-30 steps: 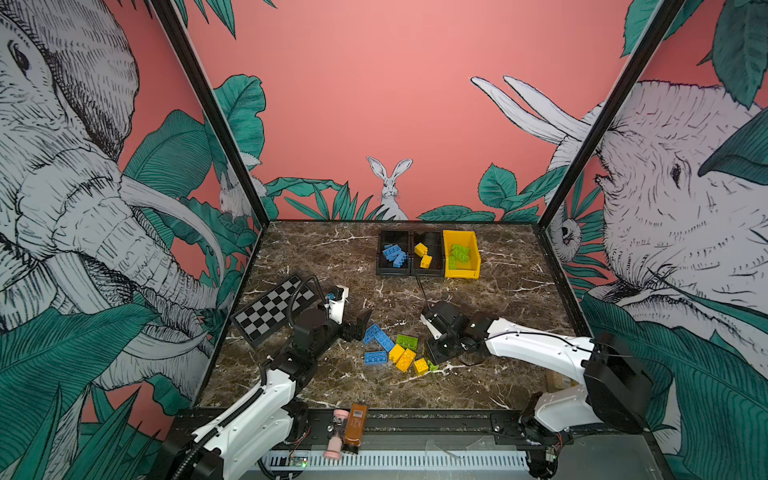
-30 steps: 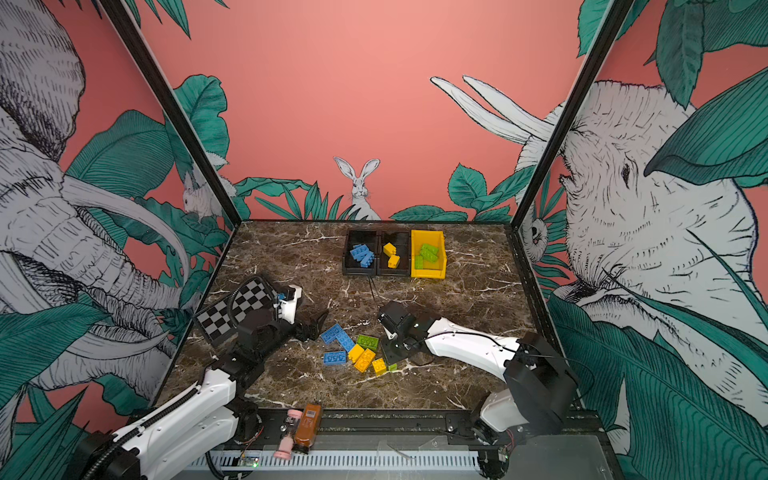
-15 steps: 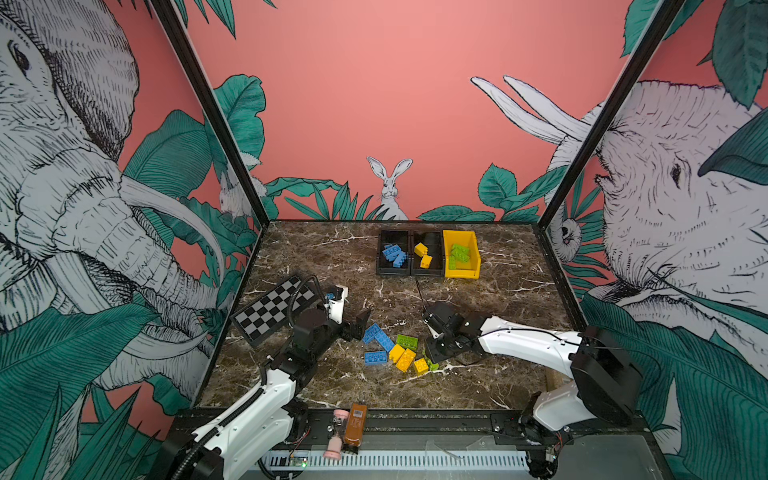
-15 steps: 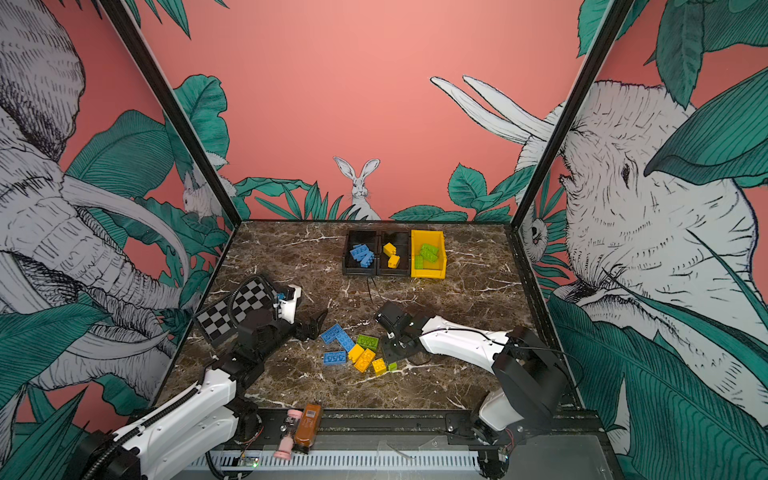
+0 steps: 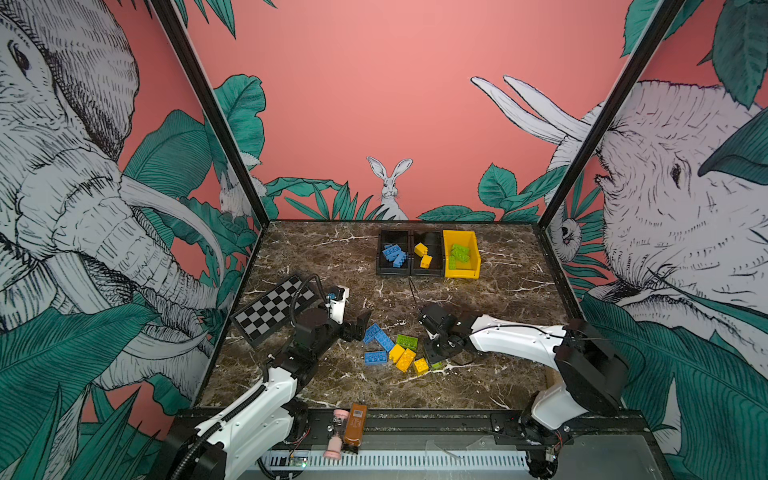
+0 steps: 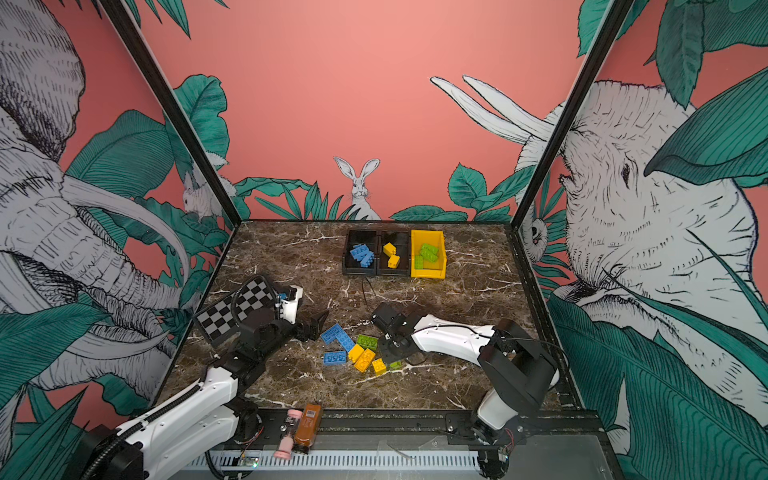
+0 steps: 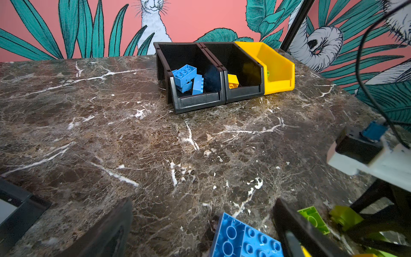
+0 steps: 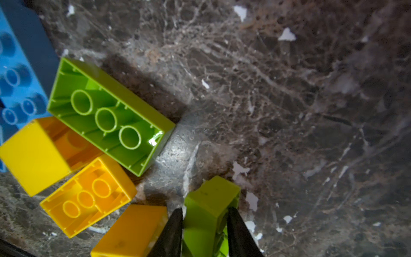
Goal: Sort the legos into containers by color
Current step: 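Carry the lime-green brick with the right gripper and release into yellow bin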
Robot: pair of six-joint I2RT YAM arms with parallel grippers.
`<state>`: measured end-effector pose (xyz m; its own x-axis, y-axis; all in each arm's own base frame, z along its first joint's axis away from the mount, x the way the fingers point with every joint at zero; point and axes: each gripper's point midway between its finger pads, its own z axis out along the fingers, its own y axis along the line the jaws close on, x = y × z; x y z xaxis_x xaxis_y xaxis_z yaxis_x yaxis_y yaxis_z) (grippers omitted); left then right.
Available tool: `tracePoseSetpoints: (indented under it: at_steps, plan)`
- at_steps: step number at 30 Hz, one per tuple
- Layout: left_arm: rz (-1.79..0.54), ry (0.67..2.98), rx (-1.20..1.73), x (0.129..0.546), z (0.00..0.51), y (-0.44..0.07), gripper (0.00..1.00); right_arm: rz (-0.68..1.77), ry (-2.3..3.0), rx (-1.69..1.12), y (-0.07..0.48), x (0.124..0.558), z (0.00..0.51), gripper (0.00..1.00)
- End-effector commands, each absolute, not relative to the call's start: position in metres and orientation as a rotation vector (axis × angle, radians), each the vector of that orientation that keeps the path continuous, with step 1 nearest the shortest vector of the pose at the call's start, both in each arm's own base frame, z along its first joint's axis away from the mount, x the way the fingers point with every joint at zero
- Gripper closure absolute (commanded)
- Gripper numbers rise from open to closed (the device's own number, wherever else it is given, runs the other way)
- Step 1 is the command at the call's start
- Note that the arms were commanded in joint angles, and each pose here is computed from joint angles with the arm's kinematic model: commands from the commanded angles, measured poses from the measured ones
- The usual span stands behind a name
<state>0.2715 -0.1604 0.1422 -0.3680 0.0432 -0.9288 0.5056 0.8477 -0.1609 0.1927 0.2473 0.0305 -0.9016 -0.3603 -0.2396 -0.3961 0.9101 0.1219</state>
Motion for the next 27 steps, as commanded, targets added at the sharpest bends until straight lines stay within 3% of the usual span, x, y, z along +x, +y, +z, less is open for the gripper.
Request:
tracePoseSetpoints:
  at_steps: [1, 15, 27]
  plan:
    - [-0.526, 1.892, 0.418, 0.272, 0.146, -0.163, 0.01, 0.131, 2.86, -0.573, 0.232, 0.193, 0.03, 0.69]
    - [-0.525, 1.894, 0.418, 0.272, 0.146, -0.163, 0.01, 0.089, 2.828, -0.552, 0.222, 0.197, 0.034, 0.8]
    - [-0.527, 1.893, 0.421, 0.272, 0.146, -0.164, 0.01, 0.259, 2.718, -0.466, 0.222, 0.226, 0.072, 0.85]
